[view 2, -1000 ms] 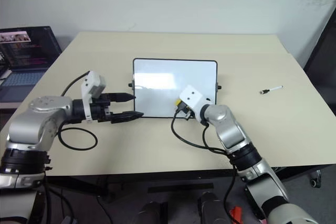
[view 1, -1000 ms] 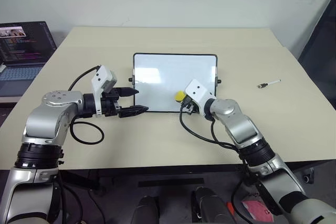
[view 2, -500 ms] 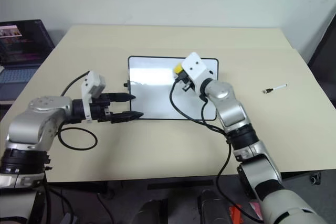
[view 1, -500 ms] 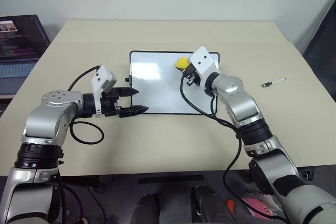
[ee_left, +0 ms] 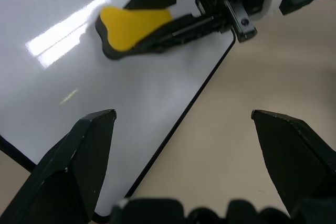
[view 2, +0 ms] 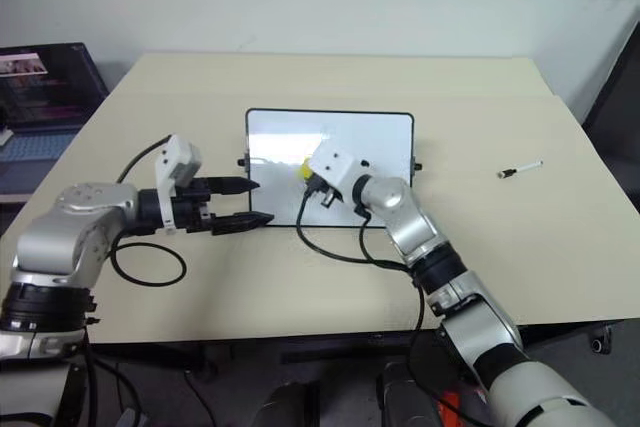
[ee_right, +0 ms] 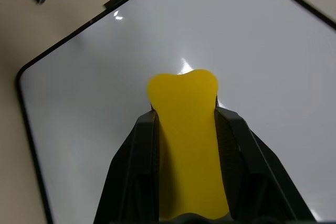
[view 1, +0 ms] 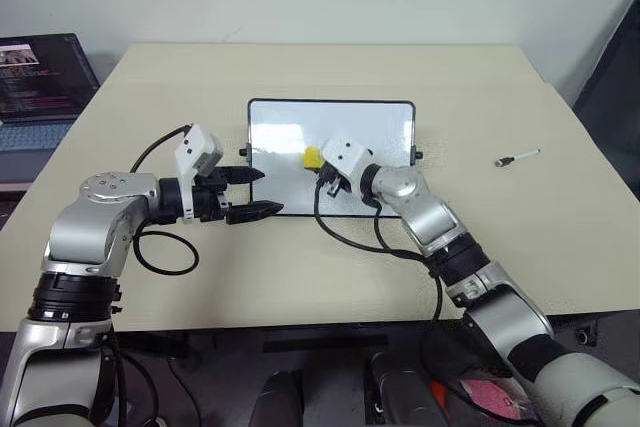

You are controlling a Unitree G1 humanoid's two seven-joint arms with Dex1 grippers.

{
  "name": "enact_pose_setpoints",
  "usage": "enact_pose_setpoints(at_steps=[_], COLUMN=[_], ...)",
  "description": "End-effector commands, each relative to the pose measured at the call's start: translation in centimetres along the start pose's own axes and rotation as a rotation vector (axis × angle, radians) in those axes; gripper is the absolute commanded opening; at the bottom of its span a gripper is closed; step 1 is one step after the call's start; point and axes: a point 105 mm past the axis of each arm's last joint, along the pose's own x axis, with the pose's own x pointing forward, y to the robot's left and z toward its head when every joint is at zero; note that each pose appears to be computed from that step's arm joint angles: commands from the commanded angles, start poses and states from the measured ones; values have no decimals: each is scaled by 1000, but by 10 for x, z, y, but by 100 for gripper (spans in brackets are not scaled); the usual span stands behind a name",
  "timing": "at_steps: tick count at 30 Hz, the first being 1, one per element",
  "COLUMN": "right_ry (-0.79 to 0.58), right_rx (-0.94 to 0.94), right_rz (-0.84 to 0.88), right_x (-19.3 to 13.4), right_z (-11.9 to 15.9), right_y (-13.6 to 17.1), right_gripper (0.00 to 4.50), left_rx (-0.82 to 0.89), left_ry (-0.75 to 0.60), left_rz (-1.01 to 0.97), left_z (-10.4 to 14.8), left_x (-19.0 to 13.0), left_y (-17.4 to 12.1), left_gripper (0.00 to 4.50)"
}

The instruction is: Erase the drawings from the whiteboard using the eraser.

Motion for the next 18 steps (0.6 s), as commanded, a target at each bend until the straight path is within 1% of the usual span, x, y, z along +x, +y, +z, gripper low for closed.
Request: enact_pose_setpoints(at_steps=[1,3,6,7,10,11,14,16,18], right_ry=[75,-21,-148,-170,-269,-303,-329,-322,-276], right_rx=[25,28,45,49,84,102,141,185,223], right_rz=[24,13,-69,-86,-158,-200,-266,-305,-364], right_x=[-6,-10,-24,-28,-47,-60,-89,-108,-132], right_z=[-25,-9,15,20,41,47,49,42,28], right_y=[7,6,-9,-12,-26,-33,-41,-44,-49], right_gripper=[114,114,114,114,114,114,114,114,114], left_rx=[40,40,39,38,35,35,48,69,97], left_ry=[-18,-19,-22,-23,-25,-29,-20,-4,7], left_rz=[-3,-5,-6,-7,-13,-30,-108,-163,-202], left_z=[11,11,11,11,10,11,10,10,12], left_x=[-4,-3,-2,-2,-1,0,3,4,7], left_y=[-2,-2,-3,-3,-6,-9,-24,-35,-41], left_gripper=[450,450,450,450,450,450,450,450,450])
